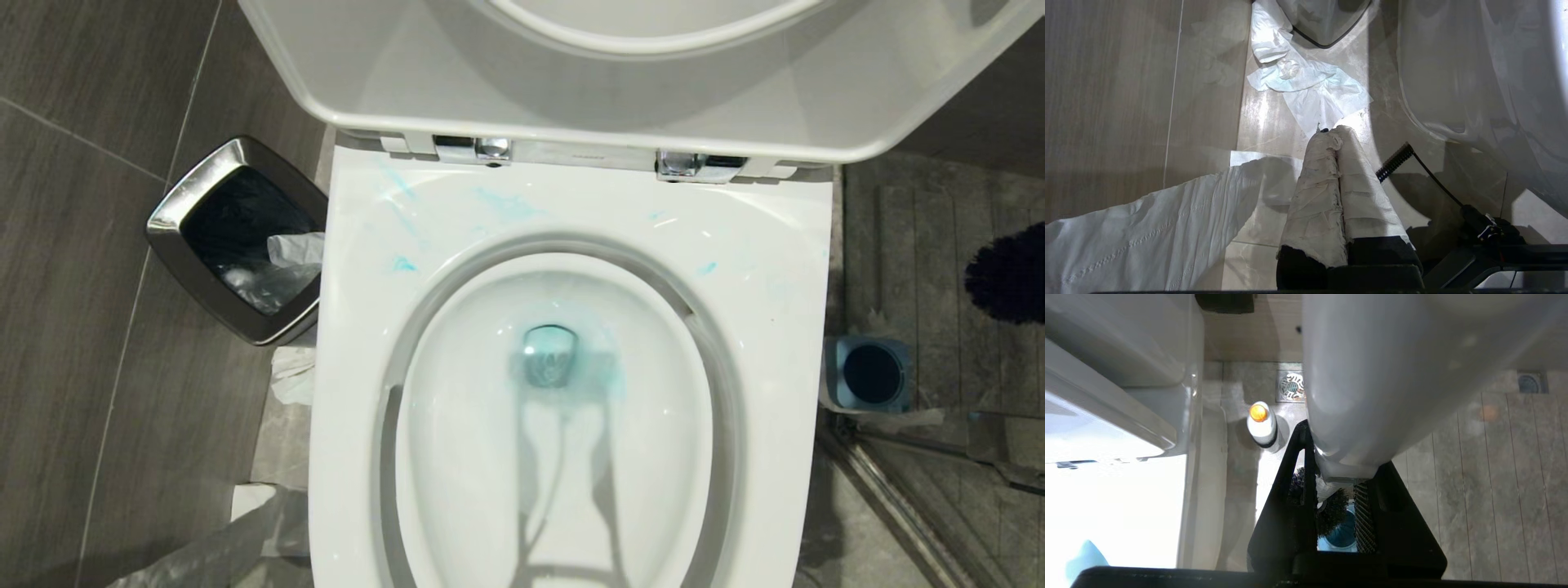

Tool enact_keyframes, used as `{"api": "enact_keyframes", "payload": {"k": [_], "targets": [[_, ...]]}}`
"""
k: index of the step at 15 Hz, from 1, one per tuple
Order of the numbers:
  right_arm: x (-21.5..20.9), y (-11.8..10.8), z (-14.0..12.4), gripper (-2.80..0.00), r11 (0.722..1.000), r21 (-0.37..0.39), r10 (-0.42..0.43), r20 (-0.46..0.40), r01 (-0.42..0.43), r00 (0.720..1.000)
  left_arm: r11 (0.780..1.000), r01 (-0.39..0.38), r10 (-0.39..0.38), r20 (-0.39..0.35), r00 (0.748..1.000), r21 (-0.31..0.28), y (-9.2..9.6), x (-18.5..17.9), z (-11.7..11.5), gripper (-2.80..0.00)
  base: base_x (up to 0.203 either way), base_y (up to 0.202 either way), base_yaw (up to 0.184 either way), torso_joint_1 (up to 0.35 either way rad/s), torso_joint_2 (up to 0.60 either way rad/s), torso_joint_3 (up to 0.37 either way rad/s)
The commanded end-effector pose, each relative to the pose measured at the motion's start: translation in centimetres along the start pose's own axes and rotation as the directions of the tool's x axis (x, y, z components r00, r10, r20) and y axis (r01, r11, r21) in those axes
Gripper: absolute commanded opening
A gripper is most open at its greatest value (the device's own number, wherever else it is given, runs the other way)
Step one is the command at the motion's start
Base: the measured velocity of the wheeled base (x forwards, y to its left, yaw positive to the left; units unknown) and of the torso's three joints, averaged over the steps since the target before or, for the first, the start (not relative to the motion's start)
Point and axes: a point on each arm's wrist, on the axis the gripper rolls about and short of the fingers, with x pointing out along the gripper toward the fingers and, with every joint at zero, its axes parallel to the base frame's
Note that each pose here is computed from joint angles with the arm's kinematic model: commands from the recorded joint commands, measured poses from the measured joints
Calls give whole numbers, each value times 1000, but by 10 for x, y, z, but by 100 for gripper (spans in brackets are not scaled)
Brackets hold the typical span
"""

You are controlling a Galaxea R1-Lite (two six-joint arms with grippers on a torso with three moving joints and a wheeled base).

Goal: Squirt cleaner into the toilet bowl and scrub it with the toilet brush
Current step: Scrub the toilet bowl

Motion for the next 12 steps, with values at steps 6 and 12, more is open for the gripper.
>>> {"api": "enact_keyframes", "payload": {"k": [6,12], "targets": [[-2,0,2,-280,1000,0,2,9,-2,1000,1000,0,0,-8,1000,0,0,1,-2,-280,0,0,0,4,2,166],[-6,0,-2,-280,1000,1,5,-17,-5,1000,1000,0,0,-8,1000,-6,0,1,-2,-280,0,0,0,-1,3,201]]}}
